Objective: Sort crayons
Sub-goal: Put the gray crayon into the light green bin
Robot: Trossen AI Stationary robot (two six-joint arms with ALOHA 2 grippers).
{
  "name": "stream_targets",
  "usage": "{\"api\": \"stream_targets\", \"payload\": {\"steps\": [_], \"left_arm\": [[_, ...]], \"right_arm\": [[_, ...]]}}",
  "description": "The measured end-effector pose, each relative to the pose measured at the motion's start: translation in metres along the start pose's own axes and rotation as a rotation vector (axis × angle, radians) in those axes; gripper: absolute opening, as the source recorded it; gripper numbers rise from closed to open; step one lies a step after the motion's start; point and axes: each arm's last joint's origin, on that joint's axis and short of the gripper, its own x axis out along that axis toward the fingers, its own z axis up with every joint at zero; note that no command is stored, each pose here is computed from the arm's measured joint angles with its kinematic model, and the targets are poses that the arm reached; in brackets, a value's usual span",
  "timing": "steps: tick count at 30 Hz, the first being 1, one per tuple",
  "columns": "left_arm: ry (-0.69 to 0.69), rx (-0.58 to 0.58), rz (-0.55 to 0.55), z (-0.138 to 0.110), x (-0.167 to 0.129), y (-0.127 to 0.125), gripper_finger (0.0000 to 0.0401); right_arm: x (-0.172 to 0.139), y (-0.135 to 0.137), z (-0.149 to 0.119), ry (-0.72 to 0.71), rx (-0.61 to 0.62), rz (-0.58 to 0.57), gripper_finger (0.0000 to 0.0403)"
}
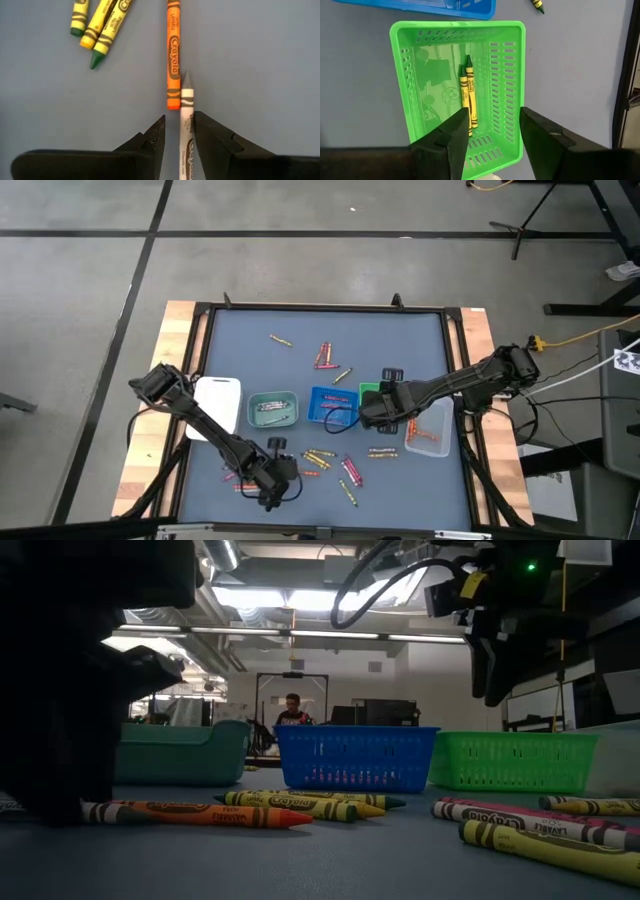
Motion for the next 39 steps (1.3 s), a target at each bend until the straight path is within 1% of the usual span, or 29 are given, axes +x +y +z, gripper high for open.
{"api": "stream_targets", "payload": {"steps": [5,8,12,17,20,28,33,39], "left_arm": [[0.027,-0.008,-0.012,0.000,0.003,0.002,0.0091],[0.024,-0.008,-0.007,0.000,0.003,0.002,0.0091],[0.025,-0.005,-0.006,0.000,0.003,0.002,0.0091],[0.025,-0.004,-0.005,0.000,0.004,0.002,0.0090],[0.028,-0.004,-0.008,0.000,0.004,0.002,0.0075],[0.032,-0.002,-0.009,-0.001,0.004,0.002,0.0009],[0.029,0.000,-0.010,0.000,0.003,0.002,0.0008],[0.013,-0.005,-0.026,0.002,-0.006,0.004,0.0005]], "right_arm": [[0.000,0.000,-0.001,0.012,-0.006,0.007,0.0172],[-0.005,0.002,-0.006,0.026,-0.033,0.000,0.0172],[-0.019,0.008,-0.017,0.007,-0.079,0.004,0.0172],[-0.039,0.016,-0.030,-0.067,-0.121,0.013,0.0172],[-0.048,0.019,-0.036,-0.102,-0.140,0.026,0.0172],[-0.066,0.018,-0.051,-0.158,-0.172,0.045,0.0172],[-0.068,0.015,-0.051,-0.183,-0.162,0.018,0.0172],[-0.068,0.019,-0.045,-0.231,-0.136,0.053,0.0172]]}}
